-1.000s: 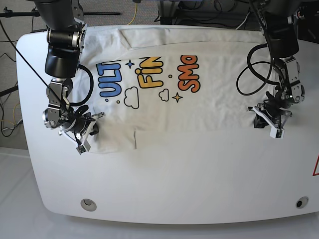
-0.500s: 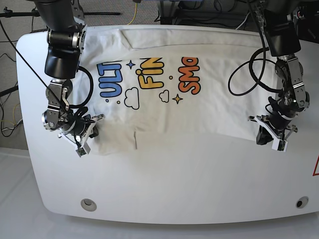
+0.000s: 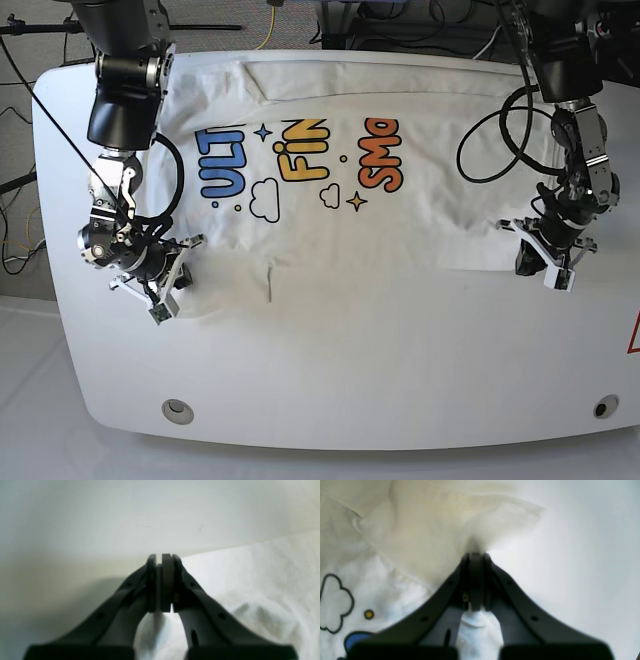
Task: Fold the T-shirt properly
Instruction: 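Drag the hem with both grippers over the print toward the collar edge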
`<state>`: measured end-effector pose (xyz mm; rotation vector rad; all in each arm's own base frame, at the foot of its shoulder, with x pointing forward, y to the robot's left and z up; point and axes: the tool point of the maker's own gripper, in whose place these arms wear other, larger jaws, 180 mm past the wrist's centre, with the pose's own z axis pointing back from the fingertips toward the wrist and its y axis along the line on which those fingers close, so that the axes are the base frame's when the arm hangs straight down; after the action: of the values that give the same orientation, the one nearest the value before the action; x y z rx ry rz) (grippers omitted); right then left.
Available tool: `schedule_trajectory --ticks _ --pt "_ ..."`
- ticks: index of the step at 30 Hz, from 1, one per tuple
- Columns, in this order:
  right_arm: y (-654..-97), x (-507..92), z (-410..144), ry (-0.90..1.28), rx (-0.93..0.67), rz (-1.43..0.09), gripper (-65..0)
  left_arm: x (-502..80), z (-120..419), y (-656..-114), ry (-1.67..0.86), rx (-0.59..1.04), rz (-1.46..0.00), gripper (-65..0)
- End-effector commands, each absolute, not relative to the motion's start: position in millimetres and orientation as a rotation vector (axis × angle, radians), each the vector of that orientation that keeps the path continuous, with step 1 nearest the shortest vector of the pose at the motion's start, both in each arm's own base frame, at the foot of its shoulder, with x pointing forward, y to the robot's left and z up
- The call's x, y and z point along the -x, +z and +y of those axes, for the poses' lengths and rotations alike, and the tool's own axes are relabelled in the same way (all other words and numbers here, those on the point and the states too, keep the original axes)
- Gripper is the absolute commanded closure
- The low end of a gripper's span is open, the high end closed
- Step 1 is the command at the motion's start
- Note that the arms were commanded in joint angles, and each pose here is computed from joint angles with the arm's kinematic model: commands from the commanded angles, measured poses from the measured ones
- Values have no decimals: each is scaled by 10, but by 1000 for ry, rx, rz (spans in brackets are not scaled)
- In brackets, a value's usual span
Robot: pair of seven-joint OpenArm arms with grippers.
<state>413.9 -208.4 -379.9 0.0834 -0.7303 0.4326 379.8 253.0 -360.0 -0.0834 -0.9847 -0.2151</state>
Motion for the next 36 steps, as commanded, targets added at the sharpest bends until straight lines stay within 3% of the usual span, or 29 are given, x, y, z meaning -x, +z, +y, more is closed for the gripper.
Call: schedule_trajectory --ticks 1,36 --pt "-3619 -4263 -2116 437 -73 -778 0 -3807 2553 -3468 -229 74 -1022 -23" --pt "-3183 -3916 -2234 495 112 -740 -3 -3300 2455 -3141 -340 2 -1086 -10"
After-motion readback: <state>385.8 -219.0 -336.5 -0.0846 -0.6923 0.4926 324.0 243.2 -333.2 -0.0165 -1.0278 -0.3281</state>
